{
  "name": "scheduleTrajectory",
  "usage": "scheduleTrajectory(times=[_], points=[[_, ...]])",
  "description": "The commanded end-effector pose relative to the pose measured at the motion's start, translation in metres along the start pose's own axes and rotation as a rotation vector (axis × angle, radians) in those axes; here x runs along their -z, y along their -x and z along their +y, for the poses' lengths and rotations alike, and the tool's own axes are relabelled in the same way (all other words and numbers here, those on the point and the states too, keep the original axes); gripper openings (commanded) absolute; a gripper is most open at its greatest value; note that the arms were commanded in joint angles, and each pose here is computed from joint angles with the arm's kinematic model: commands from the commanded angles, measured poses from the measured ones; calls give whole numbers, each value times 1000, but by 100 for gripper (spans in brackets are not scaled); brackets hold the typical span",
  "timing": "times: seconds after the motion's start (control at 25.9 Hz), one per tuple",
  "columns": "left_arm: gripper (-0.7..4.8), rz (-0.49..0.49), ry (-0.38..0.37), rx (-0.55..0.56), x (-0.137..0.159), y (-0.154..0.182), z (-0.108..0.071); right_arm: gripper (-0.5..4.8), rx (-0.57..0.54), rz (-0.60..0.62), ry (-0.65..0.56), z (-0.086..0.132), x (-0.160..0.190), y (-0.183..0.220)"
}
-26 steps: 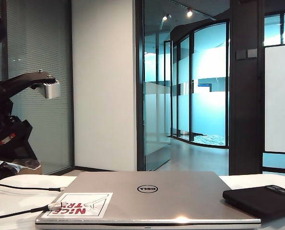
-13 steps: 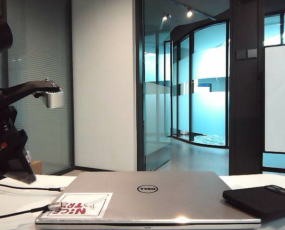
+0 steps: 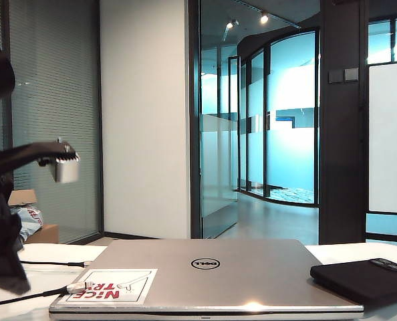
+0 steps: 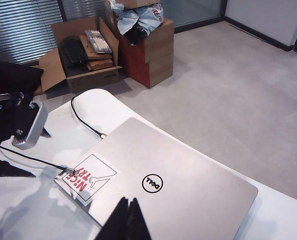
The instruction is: Pick up the charging cable and the phone, plug the charging cable into the charging port on the phone, and finally place them back on the table.
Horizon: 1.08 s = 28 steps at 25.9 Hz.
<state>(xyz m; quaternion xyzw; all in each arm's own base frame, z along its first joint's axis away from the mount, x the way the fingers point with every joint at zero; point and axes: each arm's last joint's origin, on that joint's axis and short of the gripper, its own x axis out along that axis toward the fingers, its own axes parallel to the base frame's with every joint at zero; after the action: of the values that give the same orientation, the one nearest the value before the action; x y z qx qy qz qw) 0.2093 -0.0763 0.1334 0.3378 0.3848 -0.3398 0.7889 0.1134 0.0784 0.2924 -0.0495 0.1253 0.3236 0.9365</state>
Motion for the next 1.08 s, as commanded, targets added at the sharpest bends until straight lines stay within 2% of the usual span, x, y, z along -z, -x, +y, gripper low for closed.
scheduleTrajectory(times=[0.04,0.46,0.89,1.01,1.08], points=[[466,11,1,19,1,-7,-1,-2,1,-19,5,0,-3,1],[466,83,11,78,10,-24,-5,-2,1,-16,4,0,-3,1],[466,85,12,80,10,-28,-5,-2,2,-16,4,0,-3,1],[466,17,2,24,3,-29,1,-1,2,-16,4,0,-3,1],[466,-113,-16,-82,-10,-28,11,-2,2,-15,4,0,-3,1]])
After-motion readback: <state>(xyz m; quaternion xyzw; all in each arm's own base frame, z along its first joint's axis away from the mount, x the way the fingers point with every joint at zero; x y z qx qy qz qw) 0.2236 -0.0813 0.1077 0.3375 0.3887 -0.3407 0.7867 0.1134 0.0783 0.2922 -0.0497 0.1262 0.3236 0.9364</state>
